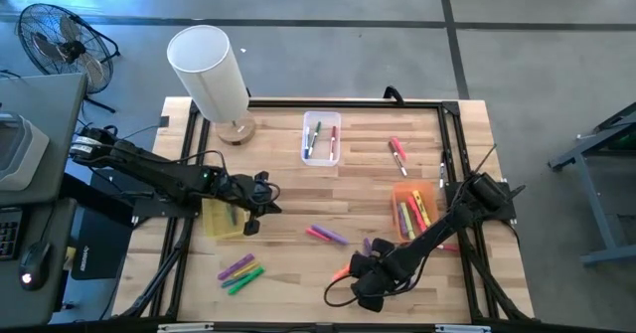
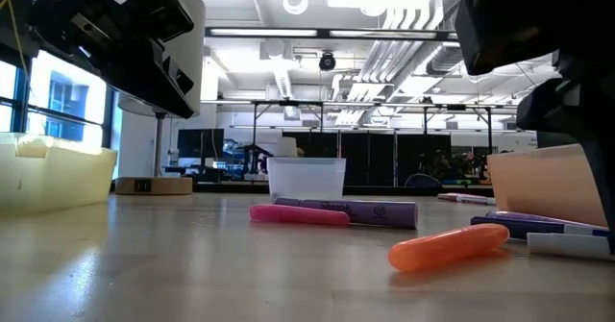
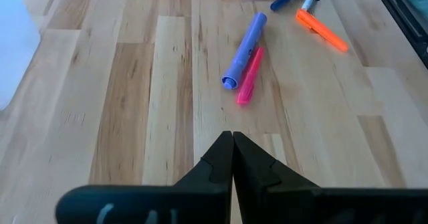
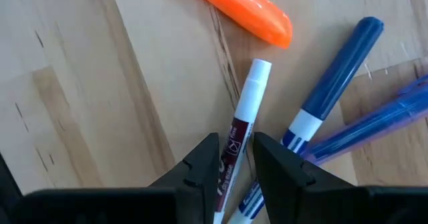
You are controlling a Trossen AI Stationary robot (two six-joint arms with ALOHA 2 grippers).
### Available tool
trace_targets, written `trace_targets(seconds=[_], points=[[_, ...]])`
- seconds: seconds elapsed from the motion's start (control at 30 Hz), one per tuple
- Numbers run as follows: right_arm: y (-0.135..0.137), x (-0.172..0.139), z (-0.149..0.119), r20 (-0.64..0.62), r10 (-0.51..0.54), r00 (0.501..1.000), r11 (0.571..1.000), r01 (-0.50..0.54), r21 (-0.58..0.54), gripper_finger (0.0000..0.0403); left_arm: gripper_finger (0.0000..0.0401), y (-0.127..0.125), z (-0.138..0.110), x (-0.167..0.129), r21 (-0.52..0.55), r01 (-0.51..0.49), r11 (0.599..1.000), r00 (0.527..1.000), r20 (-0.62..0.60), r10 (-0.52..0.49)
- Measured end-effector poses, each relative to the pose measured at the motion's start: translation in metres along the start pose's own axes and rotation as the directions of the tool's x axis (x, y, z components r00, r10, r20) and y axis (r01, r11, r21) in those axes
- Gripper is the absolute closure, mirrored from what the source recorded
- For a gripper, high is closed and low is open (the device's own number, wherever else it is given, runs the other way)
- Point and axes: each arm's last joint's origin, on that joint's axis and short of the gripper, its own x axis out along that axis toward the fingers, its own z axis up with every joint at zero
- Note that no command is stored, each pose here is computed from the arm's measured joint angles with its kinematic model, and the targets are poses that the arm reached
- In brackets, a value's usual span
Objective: Pick & Place Markers
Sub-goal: Put the purple marker pen into the transparent bin
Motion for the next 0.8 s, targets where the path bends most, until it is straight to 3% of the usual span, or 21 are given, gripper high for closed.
trace_targets(seconds=[0.23, 0.5, 0.8], points=[[-0.005, 0.008, -0.003, 0.048, -0.007, 0.999, 1.0, 0.007, 0.0, 0.0328, 0.0401, 0.0, 0.0, 0.0, 0.0, 0.0, 1.0, 1.0, 0.0, 0.0], [-0.007, 0.012, -0.004, 0.074, -0.023, 0.997, 1.0, 0.024, -0.012, 0.0386, 0.0401, 0.0, 0.0, 0.0, 0.0, 0.0, 1.0, 1.0, 0.001, 0.0], [-0.007, 0.013, -0.001, 0.127, -0.038, 0.991, 0.999, 0.04, -0.01, 0.0374, 0.0401, 0.0, 0.0, 0.0, 0.0, 0.0, 1.0, 1.0, 0.002, 0.0]])
